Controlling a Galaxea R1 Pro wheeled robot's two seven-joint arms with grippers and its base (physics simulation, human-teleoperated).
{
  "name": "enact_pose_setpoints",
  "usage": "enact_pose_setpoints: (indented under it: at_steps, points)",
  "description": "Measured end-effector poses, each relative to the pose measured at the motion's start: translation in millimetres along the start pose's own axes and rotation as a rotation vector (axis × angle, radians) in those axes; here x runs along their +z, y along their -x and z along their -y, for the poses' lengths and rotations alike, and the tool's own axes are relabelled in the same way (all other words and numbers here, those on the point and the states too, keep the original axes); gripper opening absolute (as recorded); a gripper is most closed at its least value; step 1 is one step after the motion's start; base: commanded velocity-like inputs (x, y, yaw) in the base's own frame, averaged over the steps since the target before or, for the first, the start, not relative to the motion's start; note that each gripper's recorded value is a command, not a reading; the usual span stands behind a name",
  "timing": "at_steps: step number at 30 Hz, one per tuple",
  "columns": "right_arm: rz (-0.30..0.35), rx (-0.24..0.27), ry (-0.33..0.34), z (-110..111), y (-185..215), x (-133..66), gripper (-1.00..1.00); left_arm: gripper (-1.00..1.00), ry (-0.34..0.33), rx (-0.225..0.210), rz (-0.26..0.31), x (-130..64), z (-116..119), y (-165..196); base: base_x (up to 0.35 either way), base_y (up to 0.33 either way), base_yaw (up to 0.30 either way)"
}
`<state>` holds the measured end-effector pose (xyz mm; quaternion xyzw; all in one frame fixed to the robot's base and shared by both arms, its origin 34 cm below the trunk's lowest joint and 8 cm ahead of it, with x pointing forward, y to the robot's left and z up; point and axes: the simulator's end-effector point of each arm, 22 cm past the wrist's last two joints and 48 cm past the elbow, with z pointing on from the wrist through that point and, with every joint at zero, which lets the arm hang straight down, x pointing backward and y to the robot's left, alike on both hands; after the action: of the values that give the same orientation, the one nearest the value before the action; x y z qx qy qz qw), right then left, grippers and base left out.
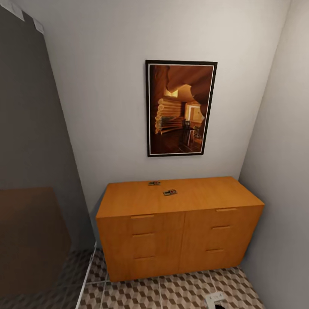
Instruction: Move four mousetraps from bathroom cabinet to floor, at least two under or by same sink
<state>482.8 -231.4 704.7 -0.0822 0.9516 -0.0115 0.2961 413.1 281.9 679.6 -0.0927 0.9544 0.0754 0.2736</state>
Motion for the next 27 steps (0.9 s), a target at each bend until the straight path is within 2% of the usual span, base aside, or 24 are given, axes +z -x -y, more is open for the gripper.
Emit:
enact_pose_setpoints:
  at_steps: [16, 21, 27]
  points:
    - [0.0, 0.0, 0.0, 0, 0, 0.0, 1.0, 1.0, 0.0, 0.0, 0.0, 0.0, 0, 0, 0.327, 0.0, 0.0]
    - [0.0, 0.0, 0.0, 0, 0, 0.2, 1.0, 1.0, -0.001, 0.0, 0.001, 0.1, 1, 0, 0.18, 0.0, 0.0]
    - [-0.01, 0.006, 0.038, -31, -21, -4.9, 1.0, 1.0, -0.033, -0.001, -0.029, -10.3, 20, -32, 0.0, 0.0, 0.0]
